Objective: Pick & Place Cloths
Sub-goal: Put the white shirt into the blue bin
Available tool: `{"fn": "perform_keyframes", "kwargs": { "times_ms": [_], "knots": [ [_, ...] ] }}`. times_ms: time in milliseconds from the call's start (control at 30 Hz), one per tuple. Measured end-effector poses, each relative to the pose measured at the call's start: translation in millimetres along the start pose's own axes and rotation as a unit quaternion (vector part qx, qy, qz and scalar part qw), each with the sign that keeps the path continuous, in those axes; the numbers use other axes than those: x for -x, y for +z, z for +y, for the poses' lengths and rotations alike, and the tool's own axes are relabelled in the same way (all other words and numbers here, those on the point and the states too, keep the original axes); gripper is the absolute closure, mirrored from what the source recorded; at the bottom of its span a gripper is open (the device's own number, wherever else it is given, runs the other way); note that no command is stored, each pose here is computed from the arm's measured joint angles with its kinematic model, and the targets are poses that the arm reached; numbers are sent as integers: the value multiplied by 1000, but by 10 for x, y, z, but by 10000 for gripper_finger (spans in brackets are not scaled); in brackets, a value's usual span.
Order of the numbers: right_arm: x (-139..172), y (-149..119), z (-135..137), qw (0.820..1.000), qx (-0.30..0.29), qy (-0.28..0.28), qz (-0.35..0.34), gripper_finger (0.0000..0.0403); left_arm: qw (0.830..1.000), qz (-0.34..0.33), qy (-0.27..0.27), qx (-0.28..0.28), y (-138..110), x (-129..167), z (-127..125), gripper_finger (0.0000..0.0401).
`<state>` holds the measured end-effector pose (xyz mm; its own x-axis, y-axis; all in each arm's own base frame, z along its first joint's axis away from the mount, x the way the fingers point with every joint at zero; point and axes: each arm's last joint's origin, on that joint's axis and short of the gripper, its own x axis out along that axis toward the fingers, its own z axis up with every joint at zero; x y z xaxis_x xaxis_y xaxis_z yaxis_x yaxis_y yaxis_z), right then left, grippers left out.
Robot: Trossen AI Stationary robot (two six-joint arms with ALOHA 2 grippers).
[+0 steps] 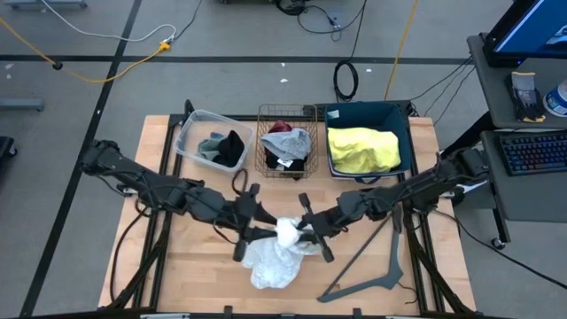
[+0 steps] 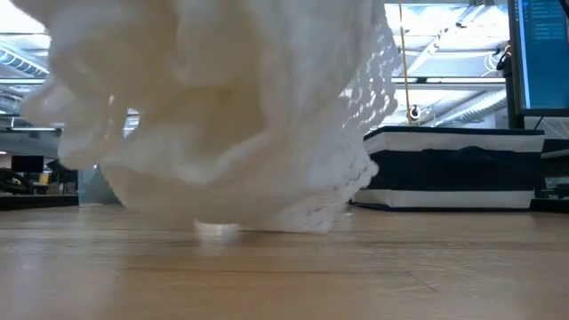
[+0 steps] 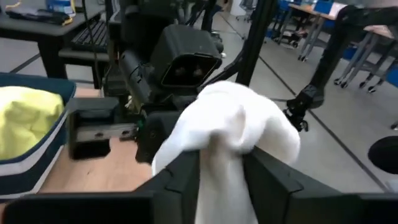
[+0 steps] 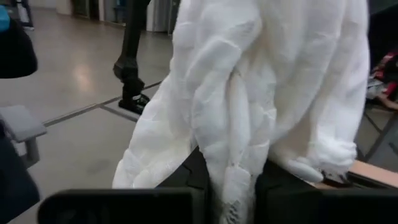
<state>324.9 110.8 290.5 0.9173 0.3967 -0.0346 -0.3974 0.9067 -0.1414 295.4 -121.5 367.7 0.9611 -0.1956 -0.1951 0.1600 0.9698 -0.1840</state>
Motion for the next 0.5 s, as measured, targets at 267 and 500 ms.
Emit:
{"fn": "perform_keyframes", "kwargs": {
  "times_ms": [267, 500],
  "knots": [
    [148, 247, 82, 997, 48, -51, -30, 371, 1000, 0, -9, 4, 191, 488, 8, 221],
    [470, 627, 113, 977, 117, -167, -60, 371, 999, 39, -1, 18, 179, 760, 19, 204]
  ]
}}
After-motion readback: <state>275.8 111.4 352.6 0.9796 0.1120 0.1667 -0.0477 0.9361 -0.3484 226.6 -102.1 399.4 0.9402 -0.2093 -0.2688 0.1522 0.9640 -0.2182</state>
